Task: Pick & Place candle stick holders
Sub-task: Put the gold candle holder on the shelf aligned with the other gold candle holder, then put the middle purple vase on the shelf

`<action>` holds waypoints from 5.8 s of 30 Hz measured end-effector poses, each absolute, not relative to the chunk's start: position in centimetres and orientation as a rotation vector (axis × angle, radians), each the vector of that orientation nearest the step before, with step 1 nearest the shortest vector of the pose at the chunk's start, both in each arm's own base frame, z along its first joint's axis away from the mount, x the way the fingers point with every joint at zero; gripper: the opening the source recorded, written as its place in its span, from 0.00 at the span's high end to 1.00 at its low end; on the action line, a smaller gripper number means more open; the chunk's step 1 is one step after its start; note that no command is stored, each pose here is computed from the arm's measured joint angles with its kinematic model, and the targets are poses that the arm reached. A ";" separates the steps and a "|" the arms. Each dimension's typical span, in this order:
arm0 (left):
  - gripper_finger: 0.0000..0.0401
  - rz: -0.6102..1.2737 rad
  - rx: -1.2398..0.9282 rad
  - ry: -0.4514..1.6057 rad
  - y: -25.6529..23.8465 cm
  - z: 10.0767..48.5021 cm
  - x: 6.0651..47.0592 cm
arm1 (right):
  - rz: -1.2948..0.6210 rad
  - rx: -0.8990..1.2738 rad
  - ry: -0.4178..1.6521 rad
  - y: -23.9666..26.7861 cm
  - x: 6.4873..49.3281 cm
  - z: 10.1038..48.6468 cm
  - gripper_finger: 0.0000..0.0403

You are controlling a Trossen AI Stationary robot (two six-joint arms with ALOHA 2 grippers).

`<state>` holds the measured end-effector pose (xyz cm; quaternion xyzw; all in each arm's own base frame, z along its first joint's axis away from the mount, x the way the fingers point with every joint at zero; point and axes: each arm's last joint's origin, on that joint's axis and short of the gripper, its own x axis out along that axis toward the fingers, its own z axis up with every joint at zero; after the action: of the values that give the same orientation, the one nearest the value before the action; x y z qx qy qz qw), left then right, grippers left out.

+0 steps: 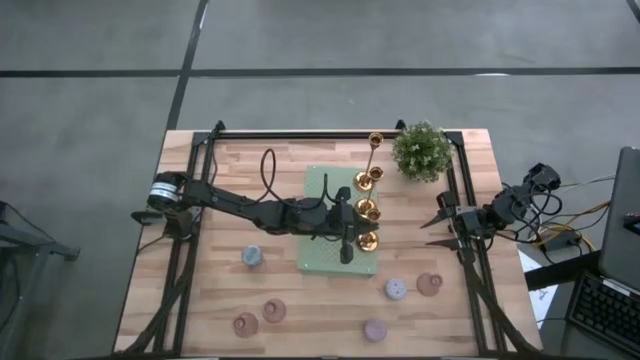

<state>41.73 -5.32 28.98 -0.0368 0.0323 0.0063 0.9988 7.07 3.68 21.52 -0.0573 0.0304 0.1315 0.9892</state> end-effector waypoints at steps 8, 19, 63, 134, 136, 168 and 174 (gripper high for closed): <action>0.87 0.011 -0.069 0.055 -5.3 29.1 41.7 | 0.264 -0.115 0.061 3.7 7.1 21.5 0.52; 0.74 0.001 -0.068 0.055 -5.4 29.1 41.7 | 0.264 -0.115 0.061 3.7 7.1 21.5 0.52; 0.47 -0.008 -0.034 0.450 -8.4 31.9 34.2 | 0.264 -0.115 0.061 3.7 7.1 21.5 0.52; 0.49 -0.030 -0.421 1.192 -23.0 22.7 25.1 | 0.263 -0.117 0.064 3.7 7.1 21.5 0.52; 0.49 -0.027 -0.412 1.185 -23.0 22.7 25.2 | 0.264 -0.117 0.064 3.7 7.1 21.5 0.52; 0.93 -0.013 -0.327 1.116 -22.5 23.7 25.7 | 0.264 -0.117 0.064 3.7 7.1 21.5 0.52; 0.95 -0.088 -0.338 1.094 -23.1 26.3 26.2 | 0.264 -0.117 0.064 3.7 7.1 21.5 0.52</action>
<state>26.20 -23.14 26.32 -0.1596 0.5176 -0.0418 0.8395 7.10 3.70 21.49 -0.0582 0.0321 0.1314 0.9891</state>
